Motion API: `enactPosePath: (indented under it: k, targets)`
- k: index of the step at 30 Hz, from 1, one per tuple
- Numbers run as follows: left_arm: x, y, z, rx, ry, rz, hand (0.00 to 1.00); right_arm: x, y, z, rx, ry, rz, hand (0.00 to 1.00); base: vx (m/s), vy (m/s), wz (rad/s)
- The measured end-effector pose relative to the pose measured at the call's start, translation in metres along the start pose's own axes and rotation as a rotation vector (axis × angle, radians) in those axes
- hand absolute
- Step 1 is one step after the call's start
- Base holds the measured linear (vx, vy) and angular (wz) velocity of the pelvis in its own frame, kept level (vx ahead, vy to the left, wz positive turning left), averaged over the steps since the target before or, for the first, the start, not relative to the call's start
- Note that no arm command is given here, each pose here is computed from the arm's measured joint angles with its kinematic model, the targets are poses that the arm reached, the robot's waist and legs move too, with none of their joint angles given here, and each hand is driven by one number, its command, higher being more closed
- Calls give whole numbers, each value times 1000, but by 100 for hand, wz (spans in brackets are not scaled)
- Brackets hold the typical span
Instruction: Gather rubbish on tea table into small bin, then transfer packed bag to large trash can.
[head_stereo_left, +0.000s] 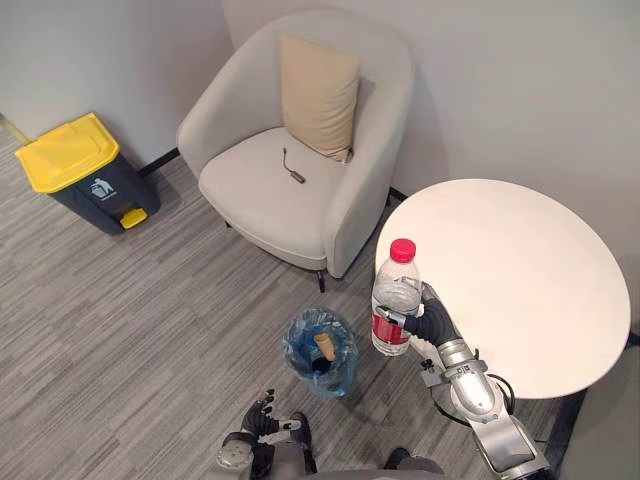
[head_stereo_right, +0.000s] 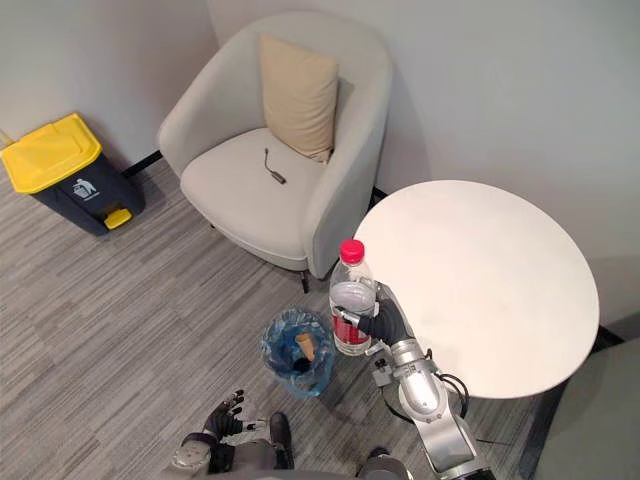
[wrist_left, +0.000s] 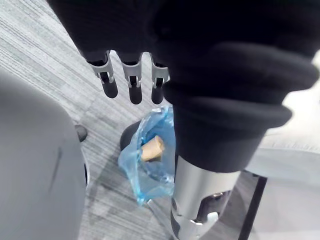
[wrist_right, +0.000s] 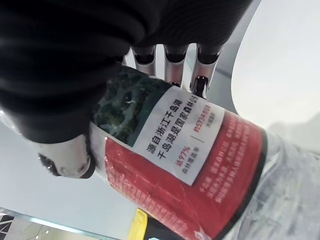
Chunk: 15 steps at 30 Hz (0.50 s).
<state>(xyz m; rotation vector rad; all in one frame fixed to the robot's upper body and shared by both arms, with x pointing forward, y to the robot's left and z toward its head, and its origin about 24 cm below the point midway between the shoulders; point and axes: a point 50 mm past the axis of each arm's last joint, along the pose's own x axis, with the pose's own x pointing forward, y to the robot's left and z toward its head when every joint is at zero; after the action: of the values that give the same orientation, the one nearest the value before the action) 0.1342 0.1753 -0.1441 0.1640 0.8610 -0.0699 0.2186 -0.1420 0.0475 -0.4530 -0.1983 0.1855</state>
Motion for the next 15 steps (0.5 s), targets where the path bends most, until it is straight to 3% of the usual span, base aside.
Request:
enactPosePath:
  k: [7, 11, 15]
  targets:
    - [-2, 12, -2, 43, 2, 16, 0, 1, 7, -8, -7, 39, 27, 100, 158, 76, 68]
    - [-3, 14, -4, 42, 8, 22, 0, 0, 8, -13, -11, 59, 31, 100, 182, -94, 98]
    - [-3, 2, -5, 17, 10, 0, 0, 0, 3, -17, -39, 67, 29, 100, 179, -133, 24]
